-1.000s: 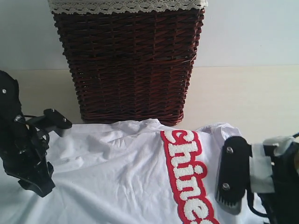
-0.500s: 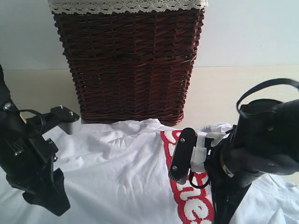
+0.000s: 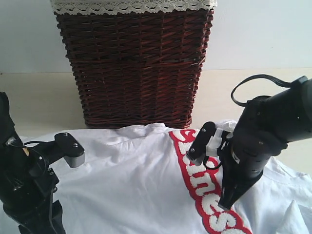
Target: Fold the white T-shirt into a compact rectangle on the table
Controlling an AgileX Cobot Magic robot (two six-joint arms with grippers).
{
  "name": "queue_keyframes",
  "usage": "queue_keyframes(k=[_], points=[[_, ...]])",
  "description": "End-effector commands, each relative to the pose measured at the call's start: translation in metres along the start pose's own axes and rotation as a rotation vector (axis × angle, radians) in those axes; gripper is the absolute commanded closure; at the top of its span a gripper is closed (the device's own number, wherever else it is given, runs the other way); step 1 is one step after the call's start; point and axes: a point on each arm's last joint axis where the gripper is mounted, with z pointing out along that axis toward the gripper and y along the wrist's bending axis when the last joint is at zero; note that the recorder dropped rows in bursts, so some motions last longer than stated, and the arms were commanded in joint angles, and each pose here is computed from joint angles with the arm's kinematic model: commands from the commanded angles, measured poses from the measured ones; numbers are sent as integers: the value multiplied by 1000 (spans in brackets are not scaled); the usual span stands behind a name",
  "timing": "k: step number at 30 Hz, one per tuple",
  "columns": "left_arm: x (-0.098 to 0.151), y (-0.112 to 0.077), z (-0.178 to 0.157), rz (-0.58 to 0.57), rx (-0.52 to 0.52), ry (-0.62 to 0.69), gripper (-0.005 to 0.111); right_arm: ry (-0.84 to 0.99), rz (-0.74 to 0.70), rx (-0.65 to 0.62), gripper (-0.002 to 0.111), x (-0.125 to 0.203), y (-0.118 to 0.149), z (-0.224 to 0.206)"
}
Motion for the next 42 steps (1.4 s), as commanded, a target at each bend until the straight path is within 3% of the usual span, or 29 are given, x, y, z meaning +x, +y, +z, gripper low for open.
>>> queue_keyframes(k=[1,6,9,12,14,17,20,24,28,32,36,42], points=[[-1,4,-1,6,-75,-22,62,62,88,-12,108,8,-13,7],[-1,15,5,39,-150,8,60,36,86,-26,108,6,-13,-1],[1,20,11,70,-174,64,47,-18,99,-15,104,4,-16,-13],[4,23,14,78,-181,108,37,-90,117,2,92,2,-20,-28],[8,25,16,101,-202,142,38,-143,118,21,77,1,-23,-41],[24,30,23,181,-250,236,39,-138,16,48,66,6,-26,-53],[33,30,30,196,-261,255,39,-43,-296,57,78,14,-26,-54],[29,33,33,190,-276,225,42,-63,-312,60,107,10,-26,-49],[27,39,49,192,-263,244,52,-52,-308,57,108,11,-25,-49],[27,44,59,194,-273,270,52,-56,-275,53,108,11,-25,-49],[29,67,57,298,-437,339,52,-56,-245,49,108,11,-25,-49],[21,96,37,205,-541,273,52,-49,-247,44,108,12,-24,-49]])
